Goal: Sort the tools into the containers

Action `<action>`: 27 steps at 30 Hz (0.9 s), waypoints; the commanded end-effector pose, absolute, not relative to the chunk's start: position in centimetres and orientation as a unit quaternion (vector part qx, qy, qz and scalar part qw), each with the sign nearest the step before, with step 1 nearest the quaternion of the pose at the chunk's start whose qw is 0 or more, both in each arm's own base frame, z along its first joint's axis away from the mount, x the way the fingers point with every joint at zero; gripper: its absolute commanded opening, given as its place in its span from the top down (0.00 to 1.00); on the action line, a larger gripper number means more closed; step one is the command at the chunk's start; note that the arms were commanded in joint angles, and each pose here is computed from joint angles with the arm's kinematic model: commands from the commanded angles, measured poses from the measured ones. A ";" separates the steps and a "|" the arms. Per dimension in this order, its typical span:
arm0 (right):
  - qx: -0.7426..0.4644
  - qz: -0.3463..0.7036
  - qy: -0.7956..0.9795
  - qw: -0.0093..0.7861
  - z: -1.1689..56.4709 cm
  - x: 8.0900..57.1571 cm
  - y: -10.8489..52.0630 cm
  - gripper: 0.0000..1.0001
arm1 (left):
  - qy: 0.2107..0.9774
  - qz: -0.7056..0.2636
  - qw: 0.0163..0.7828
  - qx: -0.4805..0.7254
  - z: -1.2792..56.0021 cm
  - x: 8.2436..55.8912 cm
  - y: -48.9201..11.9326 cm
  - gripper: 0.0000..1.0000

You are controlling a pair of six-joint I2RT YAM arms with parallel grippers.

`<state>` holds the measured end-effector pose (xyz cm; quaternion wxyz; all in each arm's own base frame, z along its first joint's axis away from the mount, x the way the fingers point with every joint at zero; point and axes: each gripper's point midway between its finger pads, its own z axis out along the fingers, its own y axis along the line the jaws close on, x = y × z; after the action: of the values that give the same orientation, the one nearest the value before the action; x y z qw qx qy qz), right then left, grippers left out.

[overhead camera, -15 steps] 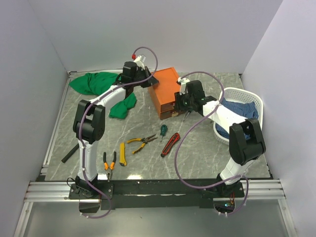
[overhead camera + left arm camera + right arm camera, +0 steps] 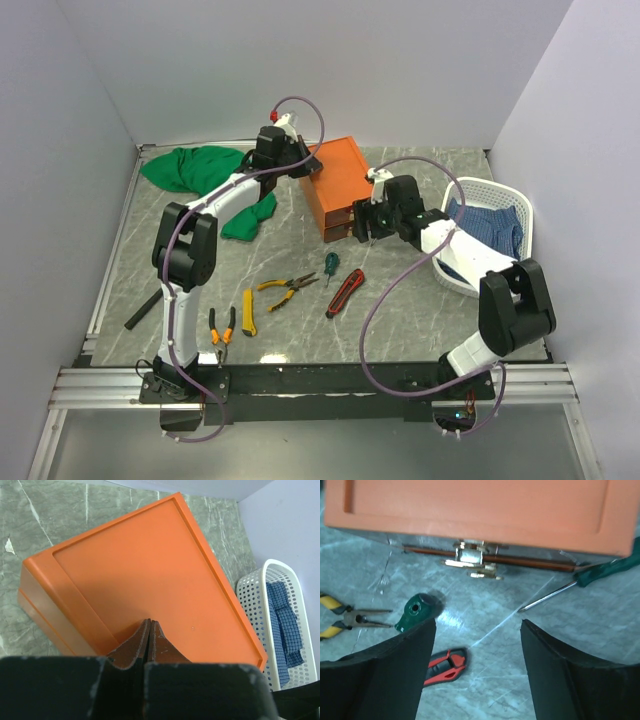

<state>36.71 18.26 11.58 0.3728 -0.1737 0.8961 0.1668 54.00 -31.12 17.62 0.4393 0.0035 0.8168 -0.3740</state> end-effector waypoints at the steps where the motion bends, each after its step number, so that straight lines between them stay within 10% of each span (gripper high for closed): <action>1: -0.148 0.150 0.872 0.442 15.0 38.4 18.6 0.19 | 0.844 -0.335 0.419 -0.004 14.3 53.7 -30.4 0.99; 15: -0.123 0.113 0.879 0.446 14.3 42.2 19.9 0.28 | 0.846 -0.335 0.415 -0.013 13.9 53.6 -30.7 0.99; 27: -0.126 0.118 0.888 0.427 13.8 40.1 19.3 0.62 | 0.846 -0.336 0.414 -0.019 13.5 53.8 -30.9 0.99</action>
<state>40.68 20.21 12.08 0.4095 -0.1352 0.8940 0.1221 54.15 -31.33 17.64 0.4451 -0.0069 0.8165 -0.3676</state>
